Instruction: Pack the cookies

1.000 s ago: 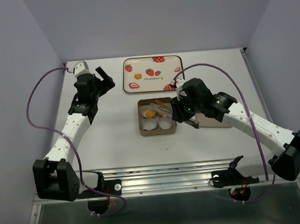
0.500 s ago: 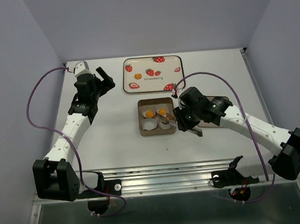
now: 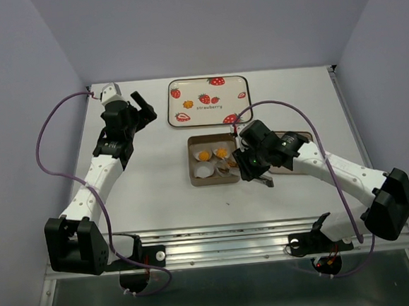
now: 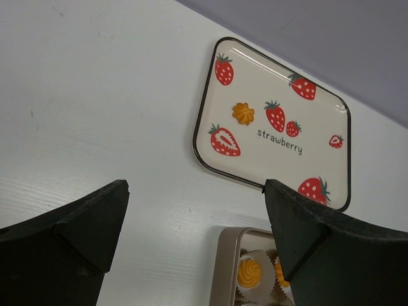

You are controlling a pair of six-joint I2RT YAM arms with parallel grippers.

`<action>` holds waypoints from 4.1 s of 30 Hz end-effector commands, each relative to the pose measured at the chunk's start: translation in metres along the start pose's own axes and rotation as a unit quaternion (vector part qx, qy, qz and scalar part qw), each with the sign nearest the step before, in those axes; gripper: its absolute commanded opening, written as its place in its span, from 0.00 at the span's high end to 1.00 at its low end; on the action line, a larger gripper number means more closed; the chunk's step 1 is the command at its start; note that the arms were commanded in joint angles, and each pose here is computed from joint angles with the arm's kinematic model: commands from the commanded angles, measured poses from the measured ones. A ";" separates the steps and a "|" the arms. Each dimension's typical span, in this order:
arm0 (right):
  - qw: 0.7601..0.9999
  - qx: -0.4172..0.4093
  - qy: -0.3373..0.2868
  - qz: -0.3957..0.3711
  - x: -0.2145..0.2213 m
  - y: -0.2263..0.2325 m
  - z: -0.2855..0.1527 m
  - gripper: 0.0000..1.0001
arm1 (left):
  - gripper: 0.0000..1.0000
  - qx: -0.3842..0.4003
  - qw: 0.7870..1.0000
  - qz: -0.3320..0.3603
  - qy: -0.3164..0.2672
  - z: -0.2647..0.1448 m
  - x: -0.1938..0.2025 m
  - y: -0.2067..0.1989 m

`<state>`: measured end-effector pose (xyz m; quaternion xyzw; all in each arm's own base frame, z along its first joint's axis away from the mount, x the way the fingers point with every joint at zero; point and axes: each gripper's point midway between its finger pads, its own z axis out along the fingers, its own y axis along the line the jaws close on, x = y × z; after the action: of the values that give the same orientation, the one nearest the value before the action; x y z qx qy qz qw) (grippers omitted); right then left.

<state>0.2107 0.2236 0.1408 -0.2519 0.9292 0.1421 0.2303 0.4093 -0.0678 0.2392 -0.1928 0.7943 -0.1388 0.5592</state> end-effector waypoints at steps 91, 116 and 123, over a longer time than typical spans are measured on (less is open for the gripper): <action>0.980 0.093 -0.166 -0.062 -0.272 -0.085 0.173 0.41 | 0.01 -0.014 0.999 -0.010 -0.041 -0.012 -0.023 0.001; 0.980 0.060 -0.182 -0.047 -0.285 -0.072 0.171 0.55 | 0.01 -0.011 0.999 -0.013 -0.040 -0.013 -0.020 0.001; 0.972 0.065 -0.220 -0.044 -0.306 -0.068 0.134 0.59 | 0.01 -0.008 0.999 -0.016 -0.042 -0.015 -0.021 0.000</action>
<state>0.5146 0.3341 0.0842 -0.2599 0.8872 0.0986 0.3682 0.4027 -0.0568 0.2483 -0.2164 0.7831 -0.1236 0.5697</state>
